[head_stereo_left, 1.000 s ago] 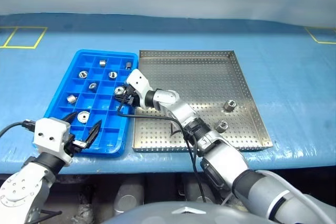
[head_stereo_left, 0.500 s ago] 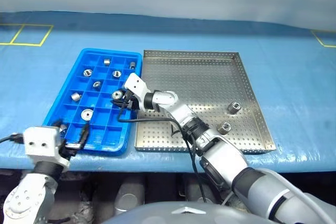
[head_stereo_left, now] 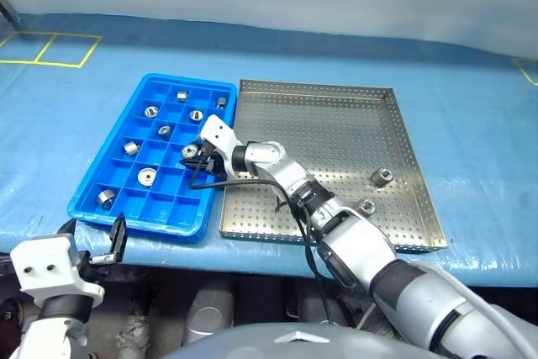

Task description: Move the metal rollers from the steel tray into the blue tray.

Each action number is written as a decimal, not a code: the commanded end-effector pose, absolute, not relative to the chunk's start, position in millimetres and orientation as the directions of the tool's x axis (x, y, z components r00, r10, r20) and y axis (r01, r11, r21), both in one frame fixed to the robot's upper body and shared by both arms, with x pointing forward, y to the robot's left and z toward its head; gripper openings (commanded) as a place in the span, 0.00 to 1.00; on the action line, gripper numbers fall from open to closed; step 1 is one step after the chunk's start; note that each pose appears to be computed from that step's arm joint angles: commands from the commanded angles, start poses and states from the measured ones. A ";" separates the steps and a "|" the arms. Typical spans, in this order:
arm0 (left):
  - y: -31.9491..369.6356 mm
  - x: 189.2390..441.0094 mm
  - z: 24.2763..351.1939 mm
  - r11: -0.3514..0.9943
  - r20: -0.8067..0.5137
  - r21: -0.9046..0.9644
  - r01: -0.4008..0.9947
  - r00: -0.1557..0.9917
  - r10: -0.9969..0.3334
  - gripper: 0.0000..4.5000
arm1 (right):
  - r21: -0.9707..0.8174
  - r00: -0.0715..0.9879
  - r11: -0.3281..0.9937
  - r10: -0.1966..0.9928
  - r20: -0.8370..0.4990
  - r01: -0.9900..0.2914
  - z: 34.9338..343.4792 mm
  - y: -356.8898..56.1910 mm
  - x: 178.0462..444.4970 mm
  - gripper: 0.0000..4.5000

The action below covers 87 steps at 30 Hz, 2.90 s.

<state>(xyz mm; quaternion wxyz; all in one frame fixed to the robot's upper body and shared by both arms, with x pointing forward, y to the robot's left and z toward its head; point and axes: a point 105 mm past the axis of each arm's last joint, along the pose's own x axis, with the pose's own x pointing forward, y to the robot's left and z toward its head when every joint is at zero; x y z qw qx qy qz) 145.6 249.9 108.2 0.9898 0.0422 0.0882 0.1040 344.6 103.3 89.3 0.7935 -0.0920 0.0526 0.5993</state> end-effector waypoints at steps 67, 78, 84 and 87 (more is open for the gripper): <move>122.7 285.1 145.9 0.845 0.016 0.136 0.518 0.851 -0.524 0.87 | -0.400 0.901 0.826 0.435 0.002 -0.398 181.7 -111.2 334.0 0.81; 89.2 299.1 139.0 0.765 -0.017 0.158 0.624 0.776 -0.630 0.87 | -0.207 0.951 0.934 0.261 -0.164 -0.292 123.9 -150.4 332.9 0.81; 85.0 290.2 132.6 0.755 -0.035 0.146 0.639 0.766 -0.641 0.87 | -0.165 0.949 0.957 0.194 -0.248 -0.239 93.9 -161.2 339.6 0.81; 86.2 288.1 130.7 0.759 -0.039 0.142 0.636 0.769 -0.638 0.87 | -0.171 0.954 0.962 0.167 -0.250 -0.214 91.7 -166.1 341.3 0.81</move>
